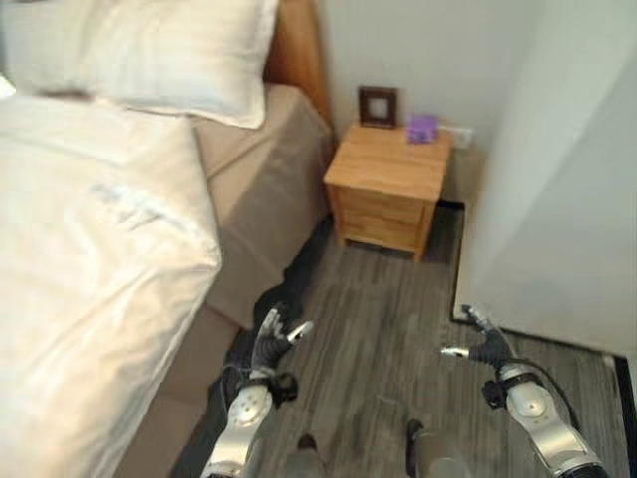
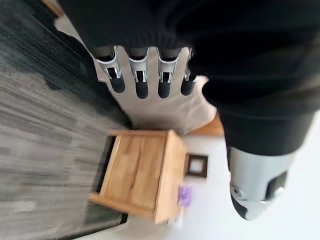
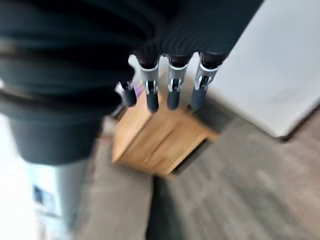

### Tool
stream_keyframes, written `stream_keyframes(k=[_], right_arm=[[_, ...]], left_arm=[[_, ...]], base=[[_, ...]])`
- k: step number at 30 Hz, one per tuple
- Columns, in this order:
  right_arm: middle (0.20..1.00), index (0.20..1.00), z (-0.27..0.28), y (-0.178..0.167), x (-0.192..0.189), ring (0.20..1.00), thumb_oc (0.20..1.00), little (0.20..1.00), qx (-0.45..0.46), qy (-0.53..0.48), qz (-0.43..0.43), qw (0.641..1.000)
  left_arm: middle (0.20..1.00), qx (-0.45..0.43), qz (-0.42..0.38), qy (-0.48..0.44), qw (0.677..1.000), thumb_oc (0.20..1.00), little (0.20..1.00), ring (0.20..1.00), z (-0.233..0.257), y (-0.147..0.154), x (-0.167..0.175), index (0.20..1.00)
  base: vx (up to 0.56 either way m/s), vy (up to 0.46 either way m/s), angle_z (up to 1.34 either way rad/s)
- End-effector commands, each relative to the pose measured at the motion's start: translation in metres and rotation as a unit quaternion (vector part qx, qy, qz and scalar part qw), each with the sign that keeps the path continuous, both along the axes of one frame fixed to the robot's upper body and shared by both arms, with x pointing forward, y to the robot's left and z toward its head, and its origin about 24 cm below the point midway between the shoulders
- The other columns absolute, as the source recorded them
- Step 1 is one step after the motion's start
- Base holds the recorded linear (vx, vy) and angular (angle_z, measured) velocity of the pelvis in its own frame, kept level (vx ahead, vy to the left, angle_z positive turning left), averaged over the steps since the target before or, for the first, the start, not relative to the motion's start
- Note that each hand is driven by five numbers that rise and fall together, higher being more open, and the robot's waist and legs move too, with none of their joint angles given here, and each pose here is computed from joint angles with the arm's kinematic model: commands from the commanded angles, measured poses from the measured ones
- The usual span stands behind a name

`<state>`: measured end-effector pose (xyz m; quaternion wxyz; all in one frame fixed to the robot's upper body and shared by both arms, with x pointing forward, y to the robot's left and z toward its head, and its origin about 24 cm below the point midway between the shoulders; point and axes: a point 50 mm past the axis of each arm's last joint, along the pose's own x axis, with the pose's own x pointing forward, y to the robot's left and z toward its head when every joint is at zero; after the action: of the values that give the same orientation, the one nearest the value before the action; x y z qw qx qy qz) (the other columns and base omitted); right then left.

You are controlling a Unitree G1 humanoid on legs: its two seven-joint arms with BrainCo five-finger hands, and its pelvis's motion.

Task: Making the bed.

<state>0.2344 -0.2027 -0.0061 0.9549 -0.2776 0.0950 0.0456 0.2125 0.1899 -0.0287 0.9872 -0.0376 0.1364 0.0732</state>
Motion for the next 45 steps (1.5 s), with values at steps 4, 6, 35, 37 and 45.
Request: stream_keyframes(k=[4, 6, 35, 37, 45], right_arm=[[1.000, 1.000, 0.023, 0.000, 0.002, 1.000, 1.000, 1.000, 0.004, -0.051, 0.012, 0.999], [1.000, 1.000, 0.016, 0.001, -0.001, 1.000, 1.000, 1.000, 0.000, -0.037, 0.015, 0.999], [1.000, 1.000, 0.039, 0.060, 0.025, 1.000, 1.000, 1.000, 0.040, -0.080, 0.136, 0.987], [1.000, 1.000, 0.036, 0.058, 0.025, 1.000, 1.000, 1.000, 0.039, -0.069, 0.134, 0.988], [1.000, 1.000, 0.039, 0.043, 0.028, 1.000, 1.000, 1.000, 0.019, -0.075, 0.114, 0.990]], left_arm=[[1.000, 0.000, -0.010, -0.034, 0.999, 1.000, 1.000, 1.000, 0.013, 0.010, 0.003, 1.000], [1.000, -0.002, 0.000, -0.014, 1.000, 1.000, 1.000, 1.000, 0.006, 0.014, -0.007, 1.000], [1.000, 0.075, 0.020, -0.040, 0.996, 1.000, 1.000, 1.000, 0.024, 0.048, 0.011, 1.000], [1.000, 0.060, 0.025, -0.035, 0.997, 1.000, 1.000, 1.000, 0.020, 0.045, 0.011, 1.000], [1.000, 0.030, 0.047, -0.031, 0.998, 1.000, 1.000, 1.000, 0.018, 0.047, 0.009, 1.000]], base=[[0.52, -0.056, 1.09], [0.66, 0.131, 0.12], [0.33, 0.000, 0.43], [0.17, -0.151, 1.44], [0.11, -0.074, 1.20]])
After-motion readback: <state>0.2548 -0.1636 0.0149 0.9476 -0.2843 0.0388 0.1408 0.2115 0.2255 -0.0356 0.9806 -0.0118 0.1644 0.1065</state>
